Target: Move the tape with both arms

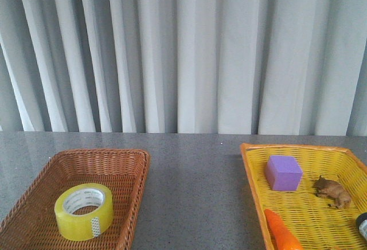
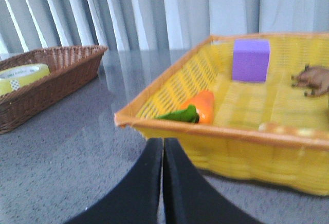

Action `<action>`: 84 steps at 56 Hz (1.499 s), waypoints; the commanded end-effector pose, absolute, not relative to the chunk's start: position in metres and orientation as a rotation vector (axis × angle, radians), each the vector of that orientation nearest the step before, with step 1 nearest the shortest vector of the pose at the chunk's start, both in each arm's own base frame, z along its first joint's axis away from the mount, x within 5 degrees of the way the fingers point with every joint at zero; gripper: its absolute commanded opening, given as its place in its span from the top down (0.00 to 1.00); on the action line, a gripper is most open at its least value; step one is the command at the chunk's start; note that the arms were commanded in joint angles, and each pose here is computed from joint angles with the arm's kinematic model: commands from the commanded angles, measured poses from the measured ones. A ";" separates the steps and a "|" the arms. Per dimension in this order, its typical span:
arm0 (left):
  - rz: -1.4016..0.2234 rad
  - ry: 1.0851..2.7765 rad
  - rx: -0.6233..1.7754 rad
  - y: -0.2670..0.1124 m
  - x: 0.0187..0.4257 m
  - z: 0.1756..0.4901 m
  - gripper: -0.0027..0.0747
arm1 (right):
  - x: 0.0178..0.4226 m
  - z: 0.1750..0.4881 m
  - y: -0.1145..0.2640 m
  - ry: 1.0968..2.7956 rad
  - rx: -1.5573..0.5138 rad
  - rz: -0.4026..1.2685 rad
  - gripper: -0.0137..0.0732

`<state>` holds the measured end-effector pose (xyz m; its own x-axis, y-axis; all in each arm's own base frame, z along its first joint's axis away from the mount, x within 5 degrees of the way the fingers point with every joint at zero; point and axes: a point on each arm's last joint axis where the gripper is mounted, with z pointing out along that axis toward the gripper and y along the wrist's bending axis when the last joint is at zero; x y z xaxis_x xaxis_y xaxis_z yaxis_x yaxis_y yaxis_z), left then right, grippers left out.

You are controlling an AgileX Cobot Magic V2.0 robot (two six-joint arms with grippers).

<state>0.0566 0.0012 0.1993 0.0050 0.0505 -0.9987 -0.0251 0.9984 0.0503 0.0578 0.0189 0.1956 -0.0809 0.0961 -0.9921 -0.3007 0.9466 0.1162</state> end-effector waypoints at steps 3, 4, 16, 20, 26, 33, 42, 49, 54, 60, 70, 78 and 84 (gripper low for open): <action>0.050 1.474 0.001 0.002 0.055 0.209 0.97 | 0.054 0.204 0.017 1.481 -0.205 0.269 0.85; 0.050 1.474 0.001 0.002 0.055 0.209 0.97 | 0.053 0.205 0.017 1.471 -0.212 0.261 0.85; 0.050 1.474 0.001 0.002 0.055 0.209 0.97 | 0.054 0.205 0.012 1.476 -0.156 0.192 0.85; 0.050 1.474 0.001 0.002 0.055 0.209 0.97 | 0.055 0.205 0.011 1.479 -0.106 0.194 0.85; 0.050 1.472 0.001 0.002 0.055 0.209 0.97 | 0.055 0.205 0.008 1.482 -0.051 0.179 0.85; 0.050 1.472 0.001 0.002 0.055 0.209 0.97 | 0.056 0.205 0.005 1.481 -0.003 0.133 0.85; 0.050 1.472 0.001 0.002 0.055 0.209 0.97 | 0.056 0.205 0.001 1.480 0.078 0.104 0.85; 0.050 1.472 0.001 0.002 0.055 0.209 0.97 | 0.056 0.205 0.000 1.481 0.037 0.030 0.85; 0.050 1.472 0.001 0.002 0.055 0.209 0.97 | 0.056 0.205 0.000 1.483 0.001 -0.009 0.85; 0.050 1.472 0.001 0.002 0.055 0.209 0.97 | 0.056 0.204 0.000 1.493 0.013 0.003 0.85; 0.050 1.472 0.001 0.002 0.055 0.209 0.97 | 0.056 0.203 -0.004 1.503 0.100 -0.002 0.85; 0.050 1.472 0.001 0.002 0.055 0.209 0.97 | 0.056 0.203 -0.005 1.502 0.120 -0.024 0.85; 0.050 1.472 0.001 0.002 0.055 0.209 0.97 | 0.056 0.203 -0.005 1.502 0.120 -0.024 0.85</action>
<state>0.0566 0.0012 0.1993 0.0050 0.0505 -0.9987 -0.0251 0.9984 0.0503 0.0563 -0.0049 0.1969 -0.0065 0.0678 -0.9977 0.0879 0.9939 0.0670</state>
